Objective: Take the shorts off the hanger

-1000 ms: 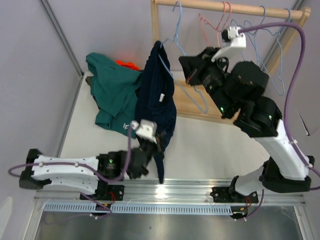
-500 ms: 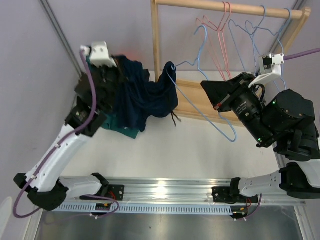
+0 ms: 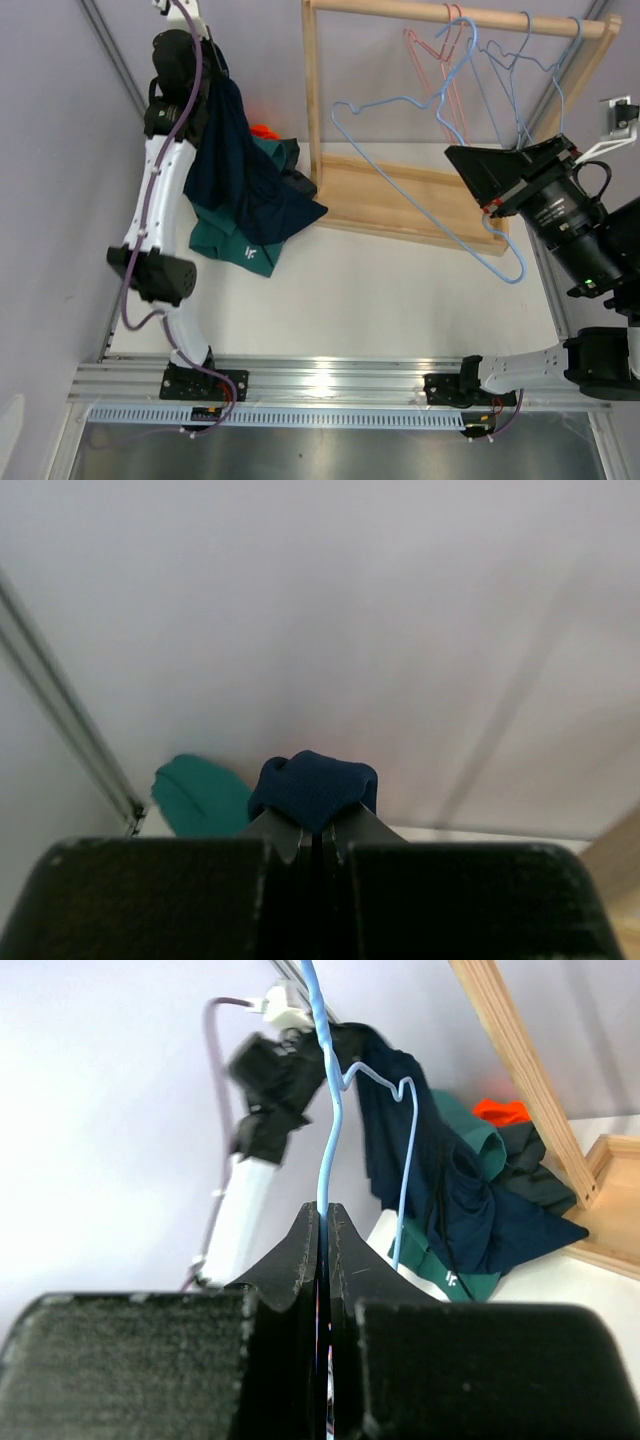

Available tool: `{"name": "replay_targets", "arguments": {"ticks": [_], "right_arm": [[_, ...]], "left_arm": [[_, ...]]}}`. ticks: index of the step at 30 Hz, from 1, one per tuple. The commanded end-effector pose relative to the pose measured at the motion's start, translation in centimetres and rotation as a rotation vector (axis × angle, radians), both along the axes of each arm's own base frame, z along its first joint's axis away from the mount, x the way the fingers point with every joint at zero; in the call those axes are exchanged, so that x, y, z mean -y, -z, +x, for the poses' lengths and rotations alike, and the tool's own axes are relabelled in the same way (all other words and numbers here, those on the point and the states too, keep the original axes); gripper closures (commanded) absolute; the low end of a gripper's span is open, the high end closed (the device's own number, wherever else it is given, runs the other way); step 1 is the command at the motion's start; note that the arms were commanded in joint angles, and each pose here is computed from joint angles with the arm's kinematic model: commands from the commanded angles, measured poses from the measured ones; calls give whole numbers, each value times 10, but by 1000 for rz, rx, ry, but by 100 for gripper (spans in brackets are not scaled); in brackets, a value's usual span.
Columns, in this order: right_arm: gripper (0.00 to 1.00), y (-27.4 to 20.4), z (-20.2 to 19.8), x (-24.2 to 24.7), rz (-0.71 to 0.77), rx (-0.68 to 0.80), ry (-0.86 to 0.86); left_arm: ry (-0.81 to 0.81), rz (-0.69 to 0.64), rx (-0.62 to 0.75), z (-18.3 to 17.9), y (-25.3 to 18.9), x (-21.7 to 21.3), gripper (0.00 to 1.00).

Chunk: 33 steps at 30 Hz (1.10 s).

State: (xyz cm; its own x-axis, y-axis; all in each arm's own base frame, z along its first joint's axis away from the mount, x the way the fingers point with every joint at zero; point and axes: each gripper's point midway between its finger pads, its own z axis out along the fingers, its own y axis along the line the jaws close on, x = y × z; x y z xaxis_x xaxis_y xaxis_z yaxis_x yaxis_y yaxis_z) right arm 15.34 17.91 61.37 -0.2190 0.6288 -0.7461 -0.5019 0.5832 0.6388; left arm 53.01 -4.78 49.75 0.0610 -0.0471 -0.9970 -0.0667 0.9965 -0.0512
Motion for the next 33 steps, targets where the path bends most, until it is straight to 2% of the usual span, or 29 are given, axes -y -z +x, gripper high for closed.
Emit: {"name": "replay_targets", "arguments": {"ticks": [1, 5, 8, 10, 11, 12, 15, 16, 19, 21, 22, 23, 24, 26, 27, 29, 32, 33], "right_arm": [[100, -2, -1, 1, 21, -14, -1], [100, 8, 7, -6, -49, -18, 39], [100, 8, 12, -4, -81, -13, 81], [100, 8, 18, -7, -113, 2, 114], [100, 5, 20, -7, -106, 9, 134], [100, 6, 24, -10, -142, 25, 153], [100, 7, 36, -20, -206, 45, 220], [100, 7, 40, -21, -222, 46, 245], [100, 9, 61, -27, -261, 52, 284], [100, 7, 80, -23, -262, 49, 320], [100, 8, 87, -23, -270, 50, 327], [100, 5, 94, -20, -261, 54, 339], [100, 4, 109, -8, -259, 50, 386], [100, 11, 129, -16, -272, 38, 368], [100, 5, 140, 0, -249, 37, 405], [100, 11, 156, -7, -238, 16, 364], [100, 19, 185, 0, -222, -3, 353], [100, 23, 191, -6, -225, -6, 309]], "left_arm": [[75, -66, 117, 21, -33, -3, 99], [55, -77, 109, 56, -12, -13, 99], [24, -81, 20, 86, 37, -16, 95], [-4, -92, -73, 104, 86, -18, 63], [-16, -101, -107, 109, 103, -18, 15], [-21, -109, -156, 112, 125, -17, 1], [-32, -128, -273, 107, 163, -17, 1], [-28, -140, -247, 94, 141, -17, 1], [5, -132, -245, 64, 135, -5, 1], [51, -114, -108, 7, 65, 13, 1], [49, -110, -122, 6, 72, 19, 1], [71, -116, -66, -17, 40, 23, 1], [94, -118, -58, -28, 31, 30, 1], [126, -142, -70, -60, 17, 42, 1], [132, -150, -73, -71, 13, 45, 1], [163, -157, -127, -91, 36, 60, 1], [231, -169, -55, -142, 25, 75, 1], [242, -162, -73, -160, 41, 74, 1]]}}
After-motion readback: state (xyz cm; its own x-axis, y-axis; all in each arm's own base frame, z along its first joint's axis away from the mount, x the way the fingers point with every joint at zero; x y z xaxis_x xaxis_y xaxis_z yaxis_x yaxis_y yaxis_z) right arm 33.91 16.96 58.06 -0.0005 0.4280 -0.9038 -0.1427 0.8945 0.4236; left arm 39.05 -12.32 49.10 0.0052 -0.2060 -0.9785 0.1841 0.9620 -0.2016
